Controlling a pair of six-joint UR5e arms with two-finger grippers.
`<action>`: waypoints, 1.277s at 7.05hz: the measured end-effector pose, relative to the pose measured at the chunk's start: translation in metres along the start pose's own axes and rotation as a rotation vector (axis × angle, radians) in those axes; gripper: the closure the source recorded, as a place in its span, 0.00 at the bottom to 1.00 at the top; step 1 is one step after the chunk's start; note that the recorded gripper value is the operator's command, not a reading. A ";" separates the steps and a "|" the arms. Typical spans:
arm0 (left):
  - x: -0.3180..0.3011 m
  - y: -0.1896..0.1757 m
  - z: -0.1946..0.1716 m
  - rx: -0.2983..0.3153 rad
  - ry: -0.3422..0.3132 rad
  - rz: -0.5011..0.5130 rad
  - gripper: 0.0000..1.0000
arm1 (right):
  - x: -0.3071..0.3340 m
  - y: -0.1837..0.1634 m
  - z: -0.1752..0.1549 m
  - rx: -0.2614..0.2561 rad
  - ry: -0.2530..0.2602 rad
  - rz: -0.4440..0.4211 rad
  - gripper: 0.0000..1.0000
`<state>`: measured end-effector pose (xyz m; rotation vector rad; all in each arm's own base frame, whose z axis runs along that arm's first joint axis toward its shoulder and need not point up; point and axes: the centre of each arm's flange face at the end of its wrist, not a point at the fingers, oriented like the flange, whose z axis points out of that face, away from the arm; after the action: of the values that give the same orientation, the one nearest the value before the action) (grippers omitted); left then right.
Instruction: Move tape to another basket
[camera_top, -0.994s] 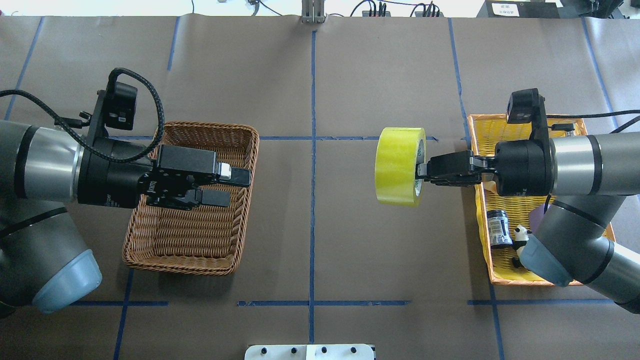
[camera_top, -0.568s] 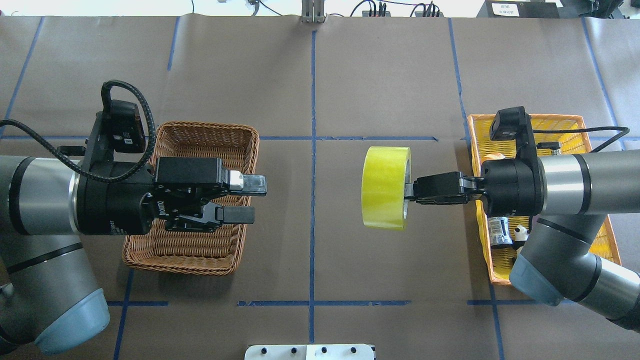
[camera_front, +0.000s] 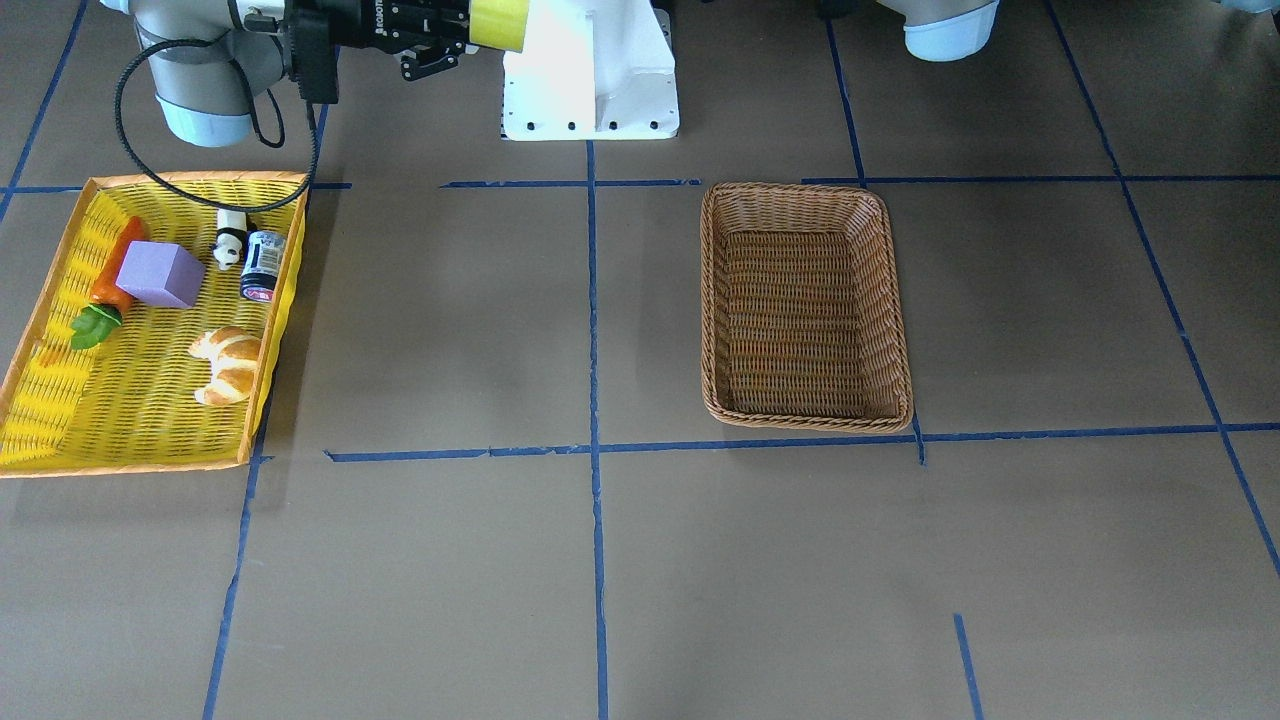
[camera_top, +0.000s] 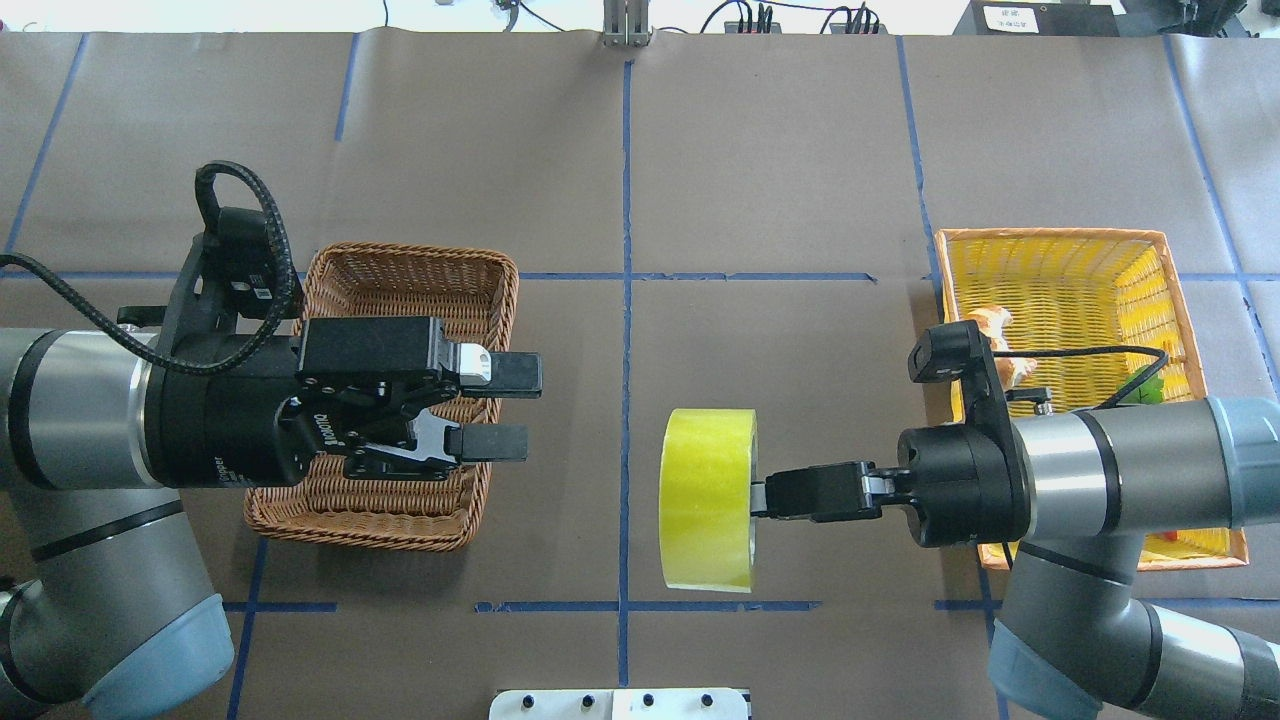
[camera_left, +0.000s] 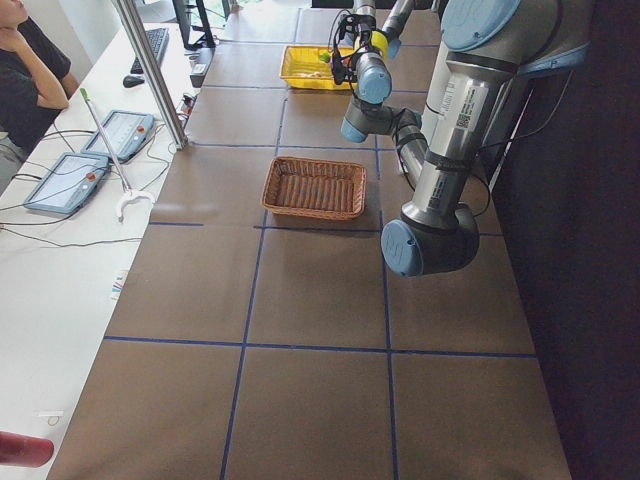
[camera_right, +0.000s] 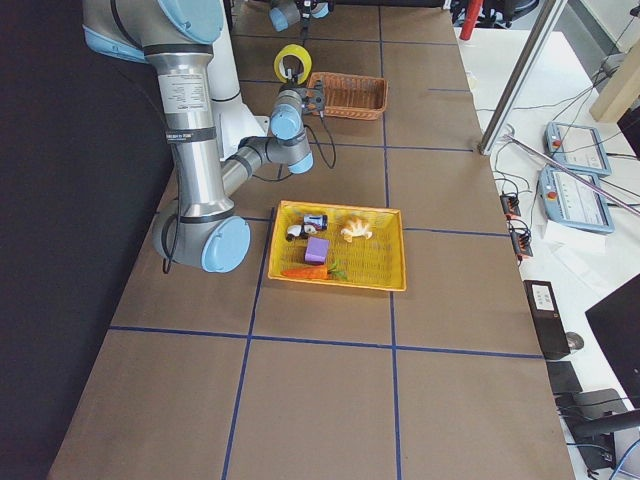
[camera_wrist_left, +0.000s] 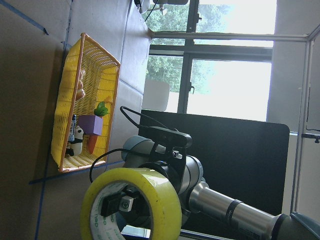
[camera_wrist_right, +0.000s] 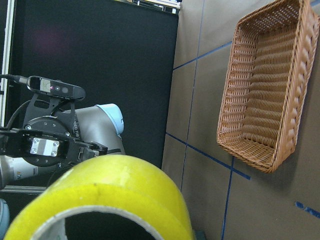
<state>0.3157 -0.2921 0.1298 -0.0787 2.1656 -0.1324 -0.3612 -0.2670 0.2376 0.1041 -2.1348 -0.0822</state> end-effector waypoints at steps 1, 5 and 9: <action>0.000 0.002 0.001 -0.005 0.003 -0.016 0.00 | -0.005 0.011 0.015 0.022 -0.037 0.019 1.00; 0.009 0.011 -0.002 -0.051 0.084 -0.142 0.00 | -0.008 0.046 0.034 0.073 -0.180 0.065 1.00; -0.001 0.032 0.017 -0.076 0.110 -0.200 0.00 | -0.007 0.051 0.038 0.068 -0.187 0.073 1.00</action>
<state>0.3302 -0.2618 0.1174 -0.3392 2.2696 -0.1722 -0.3912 -0.2151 0.2167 0.0602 -2.3261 0.0251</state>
